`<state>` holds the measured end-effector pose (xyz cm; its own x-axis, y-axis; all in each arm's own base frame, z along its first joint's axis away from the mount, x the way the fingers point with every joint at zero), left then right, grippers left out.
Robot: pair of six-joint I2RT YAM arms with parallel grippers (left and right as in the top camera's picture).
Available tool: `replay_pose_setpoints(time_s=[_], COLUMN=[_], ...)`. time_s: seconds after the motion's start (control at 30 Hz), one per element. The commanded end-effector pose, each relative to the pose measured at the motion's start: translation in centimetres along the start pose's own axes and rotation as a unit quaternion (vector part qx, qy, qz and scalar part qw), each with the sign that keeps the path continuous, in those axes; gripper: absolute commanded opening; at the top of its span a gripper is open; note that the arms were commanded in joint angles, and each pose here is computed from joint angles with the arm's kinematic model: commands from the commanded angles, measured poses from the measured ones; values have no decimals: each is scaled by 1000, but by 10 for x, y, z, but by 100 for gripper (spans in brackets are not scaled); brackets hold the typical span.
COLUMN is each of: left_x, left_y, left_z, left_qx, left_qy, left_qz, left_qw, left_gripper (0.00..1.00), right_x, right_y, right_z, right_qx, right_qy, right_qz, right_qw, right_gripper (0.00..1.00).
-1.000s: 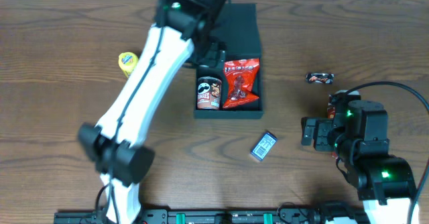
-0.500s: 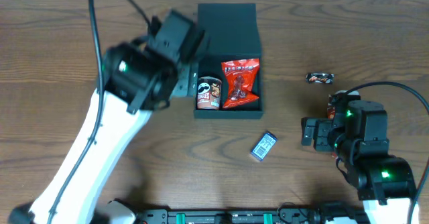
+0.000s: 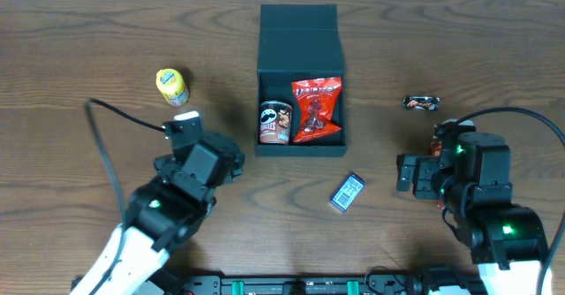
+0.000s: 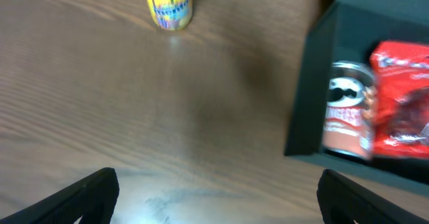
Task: Pack container
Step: 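Open the left gripper and withdraw it from the box, then move the left gripper to the yellow Mentos bottle and grasp it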
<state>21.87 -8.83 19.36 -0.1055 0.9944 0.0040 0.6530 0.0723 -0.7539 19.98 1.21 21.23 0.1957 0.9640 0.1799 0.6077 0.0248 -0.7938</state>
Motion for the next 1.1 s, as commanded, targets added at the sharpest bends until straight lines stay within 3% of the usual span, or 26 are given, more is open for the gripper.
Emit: replay_pose_setpoints(time_s=[0.0, 0.23, 0.5, 0.7, 0.93, 1.07], left_x=[4, 17, 28, 21, 41, 42], left_y=[24, 48, 101, 134, 154, 164], left_z=[14, 10, 8, -2, -8, -20], left_qx=[-6, -38, -16, -18, -18, -32], left_qy=[-38, -60, -72, -25, -40, -27], left_qz=[-33, -113, -162, -137, -155, -125], left_qw=[999, 991, 984, 990, 987, 991], left_gripper=[95, 95, 95, 95, 95, 95], right_x=[1, 1, 1, 1, 2, 2], right_y=[0, 0, 0, 0, 0, 0], right_z=[0, 0, 0, -1, -2, -2], right_qx=[0, 0, -1, -2, -4, -7], right_qy=[4, 4, 4, 4, 4, 4], right_qz=[-1, -1, -1, -2, -2, -3], right_qw=[1000, 1000, 1000, 1000, 1000, 1000], right_gripper=[99, 99, 99, 99, 99, 99])
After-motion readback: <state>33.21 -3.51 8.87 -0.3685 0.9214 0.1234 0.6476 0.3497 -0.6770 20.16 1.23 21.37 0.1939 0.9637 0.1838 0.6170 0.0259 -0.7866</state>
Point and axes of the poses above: each gripper's point midway between its finger pads, its own y axis out along the fingers, its own x axis along the line the jaws close on, z = x × y, the point moved 5 cm from there along -y, back along the fingers, and after that the axes turned 10 degrees about y, right-handed, at the moved point
